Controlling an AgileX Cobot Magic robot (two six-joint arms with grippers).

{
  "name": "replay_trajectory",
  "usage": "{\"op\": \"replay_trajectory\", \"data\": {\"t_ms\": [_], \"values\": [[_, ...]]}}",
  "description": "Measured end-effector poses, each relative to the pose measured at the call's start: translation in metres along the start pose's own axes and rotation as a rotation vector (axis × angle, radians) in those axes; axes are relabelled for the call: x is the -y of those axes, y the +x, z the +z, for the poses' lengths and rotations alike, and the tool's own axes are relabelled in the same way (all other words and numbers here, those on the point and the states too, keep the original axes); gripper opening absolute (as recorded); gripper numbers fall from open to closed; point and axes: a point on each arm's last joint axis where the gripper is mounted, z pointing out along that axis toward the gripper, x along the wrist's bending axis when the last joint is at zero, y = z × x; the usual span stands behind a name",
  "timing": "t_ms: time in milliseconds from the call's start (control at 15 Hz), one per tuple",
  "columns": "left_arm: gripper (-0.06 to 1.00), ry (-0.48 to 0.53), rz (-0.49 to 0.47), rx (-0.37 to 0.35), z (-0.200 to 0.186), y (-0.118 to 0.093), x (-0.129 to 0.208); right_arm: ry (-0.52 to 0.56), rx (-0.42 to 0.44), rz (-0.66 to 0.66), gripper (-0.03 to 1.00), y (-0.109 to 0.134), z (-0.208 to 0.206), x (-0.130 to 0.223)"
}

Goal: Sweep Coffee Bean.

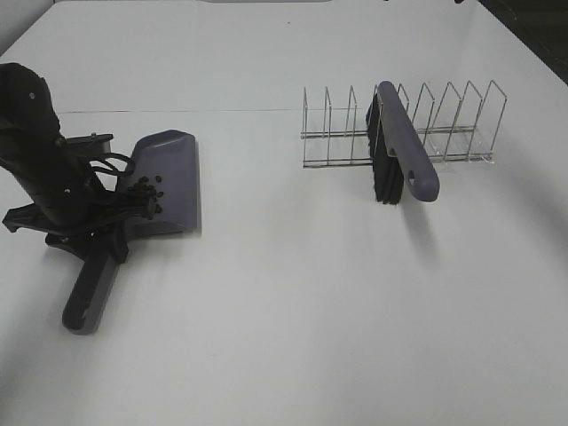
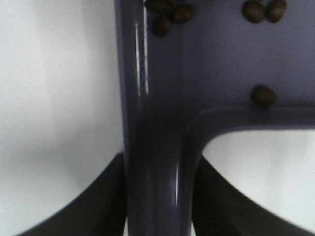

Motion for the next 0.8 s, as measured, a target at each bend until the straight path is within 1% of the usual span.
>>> {"op": "replay_trajectory", "data": {"t_ms": [67,333,400,467,533,600,667,800], "values": [[0.33,0.005,-0.001,0.0,0.002,0.0,-0.001,0.027,0.002,-0.001,0.79,-0.001,-0.002,0.009],[0.33,0.003,0.033,0.0,0.003,-0.001,-0.001,0.046,0.004,-0.002,0.79,-0.002,-0.01,0.019],[0.36,0.003,0.039,0.0,0.003,-0.001,-0.001,0.05,0.005,-0.002,0.79,-0.002,-0.013,0.021],[0.46,0.004,0.031,0.007,0.003,-0.001,-0.001,0.052,0.005,-0.002,0.79,-0.002,-0.015,0.023],[0.63,-0.001,0.035,0.01,0.001,-0.003,-0.001,0.052,0.005,-0.003,0.79,-0.002,-0.018,0.025],[0.76,-0.015,0.048,0.006,-0.002,-0.003,-0.002,0.055,0.005,-0.003,0.79,-0.003,-0.021,0.028],[0.83,-0.026,0.059,0.001,-0.006,-0.003,-0.002,0.063,0.006,-0.005,0.79,-0.003,-0.025,0.033],[0.87,-0.039,0.066,0.0,-0.013,-0.003,0.0,0.079,0.007,-0.017,0.79,-0.004,-0.03,0.042]]}}
